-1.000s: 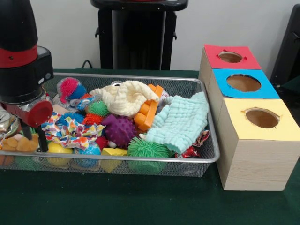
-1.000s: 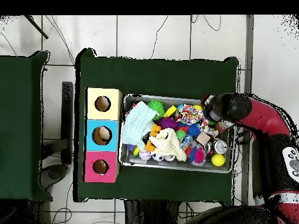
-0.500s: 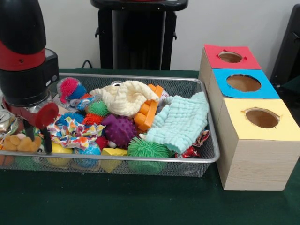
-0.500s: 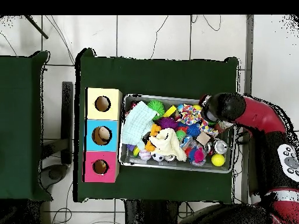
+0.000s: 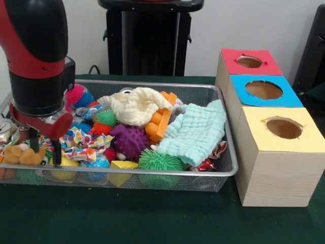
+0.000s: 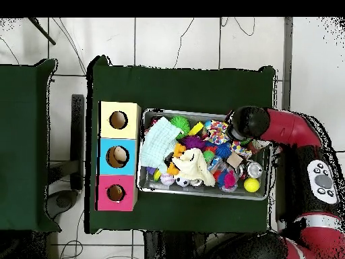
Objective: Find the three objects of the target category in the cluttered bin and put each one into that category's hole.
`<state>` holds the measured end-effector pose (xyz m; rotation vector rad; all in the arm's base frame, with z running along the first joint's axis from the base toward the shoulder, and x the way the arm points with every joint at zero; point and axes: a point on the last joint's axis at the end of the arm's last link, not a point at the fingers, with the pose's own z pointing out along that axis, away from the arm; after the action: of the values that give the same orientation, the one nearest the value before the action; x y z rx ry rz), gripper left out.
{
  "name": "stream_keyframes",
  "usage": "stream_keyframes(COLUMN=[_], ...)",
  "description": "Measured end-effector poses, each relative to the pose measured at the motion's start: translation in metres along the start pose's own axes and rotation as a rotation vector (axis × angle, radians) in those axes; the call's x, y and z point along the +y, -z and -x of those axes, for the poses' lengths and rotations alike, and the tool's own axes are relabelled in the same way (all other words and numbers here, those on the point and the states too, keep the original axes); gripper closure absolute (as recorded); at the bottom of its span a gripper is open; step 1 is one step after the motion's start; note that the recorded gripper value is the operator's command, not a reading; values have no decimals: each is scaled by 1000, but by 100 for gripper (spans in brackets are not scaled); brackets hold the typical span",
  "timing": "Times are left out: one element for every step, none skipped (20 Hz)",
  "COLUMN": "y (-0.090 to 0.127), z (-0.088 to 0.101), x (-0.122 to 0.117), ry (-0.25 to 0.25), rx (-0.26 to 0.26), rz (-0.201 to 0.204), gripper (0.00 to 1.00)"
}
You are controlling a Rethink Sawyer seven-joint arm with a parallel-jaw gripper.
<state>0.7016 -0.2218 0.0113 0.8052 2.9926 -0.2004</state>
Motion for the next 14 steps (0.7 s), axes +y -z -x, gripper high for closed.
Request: stream_keyframes(y=[0, 0, 0, 2, 3, 4, 5, 6, 12, 14, 16, 19, 24, 27], z=[-1, -2, -3, -4, -4, -5, -5, -4, -3, -3, -2, -1, 1, 3], x=[1, 2, 4, 5, 6, 6, 7, 7, 6, 6, 6, 6, 5, 4], ry=[6, 14, 24, 35, 40, 43, 45, 48, 56, 57, 60, 61, 63, 64], rx=[-2, -4, -7, -12, -16, -18, -20, -23, -34, -37, -42, -46, -57, -63], rz=[-7, -15, -27, -42, -51, -56, -61, -67, -87, -92, -99, -104, -114, -120], gripper=[0, 0, 0, 0, 0, 0, 0, 0, 0, 0, 0, 0, 0, 0])
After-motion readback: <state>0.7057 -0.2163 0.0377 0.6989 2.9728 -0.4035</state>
